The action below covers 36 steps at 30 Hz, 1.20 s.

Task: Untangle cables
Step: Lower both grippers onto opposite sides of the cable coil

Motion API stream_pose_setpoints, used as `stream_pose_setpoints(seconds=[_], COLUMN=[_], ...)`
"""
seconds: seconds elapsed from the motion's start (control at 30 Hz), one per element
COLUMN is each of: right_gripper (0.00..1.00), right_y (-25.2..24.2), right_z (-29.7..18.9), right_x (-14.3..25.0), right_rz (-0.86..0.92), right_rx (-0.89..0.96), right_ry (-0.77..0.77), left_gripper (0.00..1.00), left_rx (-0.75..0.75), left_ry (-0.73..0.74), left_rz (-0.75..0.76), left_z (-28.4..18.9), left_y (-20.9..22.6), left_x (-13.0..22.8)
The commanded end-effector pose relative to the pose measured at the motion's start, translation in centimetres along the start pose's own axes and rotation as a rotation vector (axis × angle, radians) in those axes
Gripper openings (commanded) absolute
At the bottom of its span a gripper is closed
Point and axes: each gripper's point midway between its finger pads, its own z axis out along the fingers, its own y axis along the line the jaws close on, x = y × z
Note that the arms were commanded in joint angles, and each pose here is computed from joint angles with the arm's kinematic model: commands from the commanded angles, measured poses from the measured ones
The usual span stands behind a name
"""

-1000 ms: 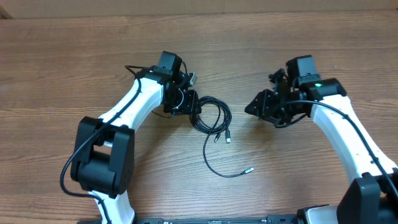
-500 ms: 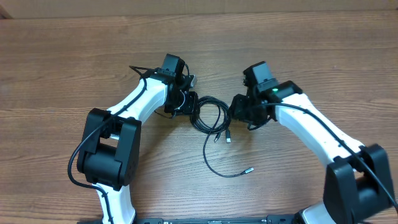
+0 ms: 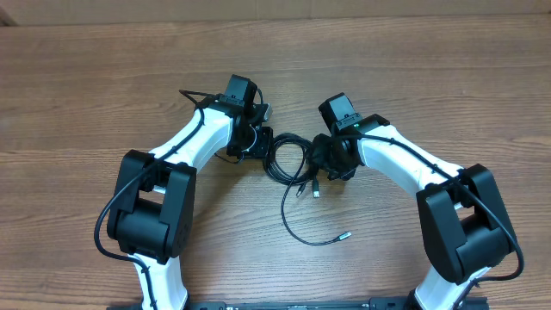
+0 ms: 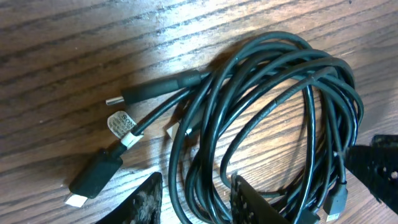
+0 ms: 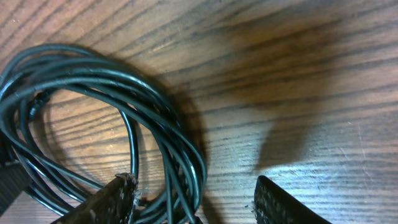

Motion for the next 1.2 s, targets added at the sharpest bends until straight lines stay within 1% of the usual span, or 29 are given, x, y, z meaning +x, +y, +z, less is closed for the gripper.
stream_pose_setpoints(seconds=[0.0, 0.1, 0.17, 0.23, 0.27, 0.37, 0.5, 0.53, 0.67, 0.8, 0.9, 0.93, 1.03, 1.17], right_gripper=[0.6, 0.6, 0.6, 0.61, 0.63, 0.66, 0.68, 0.72, 0.78, 0.84, 0.88, 0.89, 0.9, 0.91], right_y=[0.7, 0.5, 0.1, -0.8, -1.1, -1.0, -0.9, -0.9, -1.0, -1.0, -1.0, -1.0, -1.1, -1.2], right_z=[-0.3, -0.1, 0.1, 0.6, 0.9, 1.3, 1.3, 1.3, 1.3, 1.3, 1.3, 1.3, 1.3, 1.3], right_x=[-0.7, -0.6, -0.3, -0.2, -0.1, 0.0, 0.0, 0.0, 0.1, 0.0, 0.0, 0.0, 0.1, 0.2], right_rz=[0.01, 0.011, 0.013, 0.016, 0.015, 0.013, 0.012, 0.013, 0.013, 0.005, 0.005, 0.006, 0.006, 0.007], right_rx=[-0.009, -0.004, 0.007, 0.034, 0.034, 0.015, 0.012, 0.012, 0.016, 0.017, 0.016, 0.016, 0.018, 0.022], right_ry=[-0.032, -0.027, -0.023, -0.03, -0.032, -0.034, -0.036, -0.036, -0.033, -0.034, -0.034, -0.034, -0.031, -0.028], left_gripper=[0.37, 0.34, 0.33, 0.35, 0.36, 0.36, 0.36, 0.36, 0.38, 0.42, 0.5, 0.51, 0.5, 0.46], left_rx=[-0.014, -0.026, -0.048, -0.064, -0.063, -0.067, -0.071, -0.073, -0.074, -0.078, -0.077, -0.077, -0.077, -0.077], left_ry=[0.017, 0.022, 0.027, 0.038, 0.043, 0.058, 0.075, 0.077, 0.089, 0.095, 0.09, 0.09, 0.089, 0.091], left_rz=[-0.003, -0.005, -0.009, -0.013, -0.016, -0.032, -0.038, -0.039, -0.049, -0.091, -0.097, -0.096, -0.096, -0.097], left_z=[0.6, 0.6, 0.7, 1.0, 1.1, 1.4, 1.7, 1.8, 2.4, 2.7, 2.7, 2.7, 2.7, 2.7], left_y=[0.2, 0.4, 0.9, 1.4, 1.4, 1.7, 2.0, 2.0, 2.5, 2.7, 2.7, 2.7, 2.6, 2.6], left_x=[0.4, 0.6, 0.9, 1.4, 1.6, 2.3, 2.9, 3.1, 4.0, 4.4, 4.3, 4.3, 4.3, 4.3])
